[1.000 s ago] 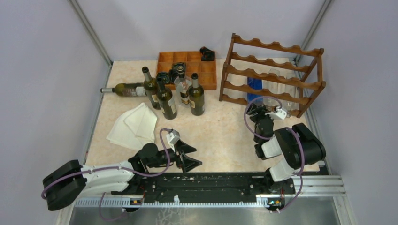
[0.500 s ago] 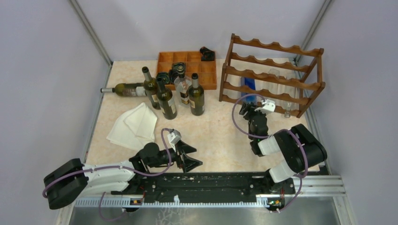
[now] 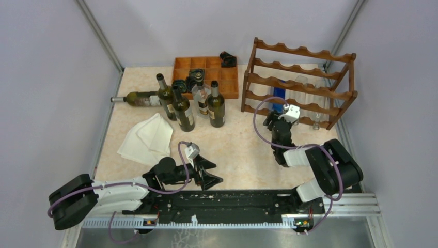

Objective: Put the wine bottle on the wine rack
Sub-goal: Place the wine bottle in the wine rack.

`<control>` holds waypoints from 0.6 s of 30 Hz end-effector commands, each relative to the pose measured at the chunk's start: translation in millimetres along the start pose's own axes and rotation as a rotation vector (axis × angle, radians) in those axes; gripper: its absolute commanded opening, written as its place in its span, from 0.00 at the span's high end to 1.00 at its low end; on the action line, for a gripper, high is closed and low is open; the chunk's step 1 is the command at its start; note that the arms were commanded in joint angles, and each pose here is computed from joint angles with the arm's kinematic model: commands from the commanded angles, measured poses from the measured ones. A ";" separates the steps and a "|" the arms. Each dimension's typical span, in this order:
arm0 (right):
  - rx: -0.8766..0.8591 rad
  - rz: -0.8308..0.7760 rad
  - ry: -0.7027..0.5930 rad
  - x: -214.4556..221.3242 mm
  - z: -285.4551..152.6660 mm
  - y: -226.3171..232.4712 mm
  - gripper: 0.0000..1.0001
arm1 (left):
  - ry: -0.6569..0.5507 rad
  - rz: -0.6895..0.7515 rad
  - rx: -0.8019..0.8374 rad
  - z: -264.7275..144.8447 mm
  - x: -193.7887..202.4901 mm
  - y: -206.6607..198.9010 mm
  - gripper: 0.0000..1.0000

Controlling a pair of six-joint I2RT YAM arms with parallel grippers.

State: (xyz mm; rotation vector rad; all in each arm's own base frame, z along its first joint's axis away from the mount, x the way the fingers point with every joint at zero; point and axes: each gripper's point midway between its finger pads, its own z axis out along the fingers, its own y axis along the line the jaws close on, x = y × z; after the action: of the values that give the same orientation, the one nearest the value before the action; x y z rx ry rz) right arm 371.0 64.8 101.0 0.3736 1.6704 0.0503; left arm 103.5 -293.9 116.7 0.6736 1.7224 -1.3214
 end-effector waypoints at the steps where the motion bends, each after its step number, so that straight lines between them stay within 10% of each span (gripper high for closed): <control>1: 0.040 0.050 -0.068 -28.3 5.1 4.0 0.50 | -0.032 0.020 0.028 2.0 -11.1 -6.4 0.02; 18: 0.054 0.055 0.005 -32.8 -11.1 -0.9 0.27 | -0.046 0.022 0.035 -0.2 -12.6 -7.6 0.02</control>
State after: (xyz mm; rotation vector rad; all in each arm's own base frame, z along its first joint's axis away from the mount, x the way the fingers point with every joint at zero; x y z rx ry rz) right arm 357.9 55.1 104.6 0.4142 1.7244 0.0113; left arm 103.4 -293.8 123.3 0.6684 1.6982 -1.3306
